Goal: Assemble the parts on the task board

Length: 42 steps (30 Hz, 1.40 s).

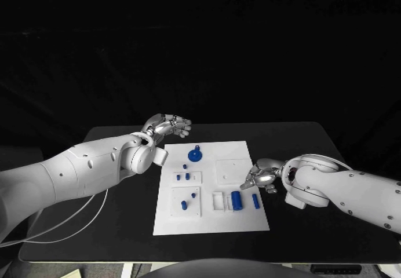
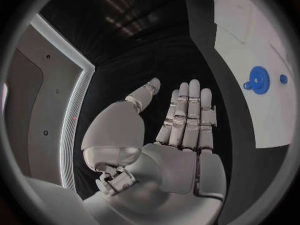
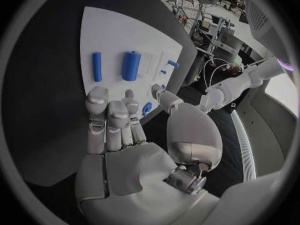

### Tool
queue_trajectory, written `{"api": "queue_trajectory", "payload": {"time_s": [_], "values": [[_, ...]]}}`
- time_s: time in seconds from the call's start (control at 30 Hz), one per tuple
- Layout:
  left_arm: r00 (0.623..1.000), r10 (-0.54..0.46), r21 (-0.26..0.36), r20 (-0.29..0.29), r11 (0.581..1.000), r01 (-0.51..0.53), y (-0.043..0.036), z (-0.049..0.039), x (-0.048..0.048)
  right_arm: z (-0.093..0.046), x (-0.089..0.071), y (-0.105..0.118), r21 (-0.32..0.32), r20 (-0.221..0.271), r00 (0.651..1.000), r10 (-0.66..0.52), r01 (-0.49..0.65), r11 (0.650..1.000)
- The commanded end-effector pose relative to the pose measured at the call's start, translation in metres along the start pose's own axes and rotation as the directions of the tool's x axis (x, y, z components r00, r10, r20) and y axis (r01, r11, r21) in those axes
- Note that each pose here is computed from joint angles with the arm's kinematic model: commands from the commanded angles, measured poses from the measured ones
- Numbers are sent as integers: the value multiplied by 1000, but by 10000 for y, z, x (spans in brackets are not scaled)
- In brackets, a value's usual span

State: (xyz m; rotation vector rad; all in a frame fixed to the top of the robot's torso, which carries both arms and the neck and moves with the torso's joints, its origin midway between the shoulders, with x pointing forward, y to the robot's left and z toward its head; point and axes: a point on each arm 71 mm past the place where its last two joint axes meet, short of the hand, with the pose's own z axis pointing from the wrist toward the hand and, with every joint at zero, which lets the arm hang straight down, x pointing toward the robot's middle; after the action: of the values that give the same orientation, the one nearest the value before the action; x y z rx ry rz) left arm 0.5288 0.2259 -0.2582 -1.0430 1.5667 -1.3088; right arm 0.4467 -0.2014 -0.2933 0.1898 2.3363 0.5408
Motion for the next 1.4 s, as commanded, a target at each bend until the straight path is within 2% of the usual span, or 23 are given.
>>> {"api": "queue_trajectory", "payload": {"time_s": [0.03,0.17,0.53,1.03,1.4], "values": [[999,-20,2,-29,1000,20,-4,-10,38,46,126,-59,76,-68,997,20,-14,997],[999,-24,-3,-40,1000,24,14,-21,63,89,233,-66,99,-92,996,18,-9,995],[997,-31,-15,-63,999,31,56,-46,126,207,409,-40,126,-101,995,-25,38,991],[997,-35,-19,-74,999,34,59,-69,136,347,573,-27,139,-127,991,-50,67,988],[996,-37,-18,-80,999,36,57,-66,150,443,631,2,143,-136,989,-51,70,987]]}}
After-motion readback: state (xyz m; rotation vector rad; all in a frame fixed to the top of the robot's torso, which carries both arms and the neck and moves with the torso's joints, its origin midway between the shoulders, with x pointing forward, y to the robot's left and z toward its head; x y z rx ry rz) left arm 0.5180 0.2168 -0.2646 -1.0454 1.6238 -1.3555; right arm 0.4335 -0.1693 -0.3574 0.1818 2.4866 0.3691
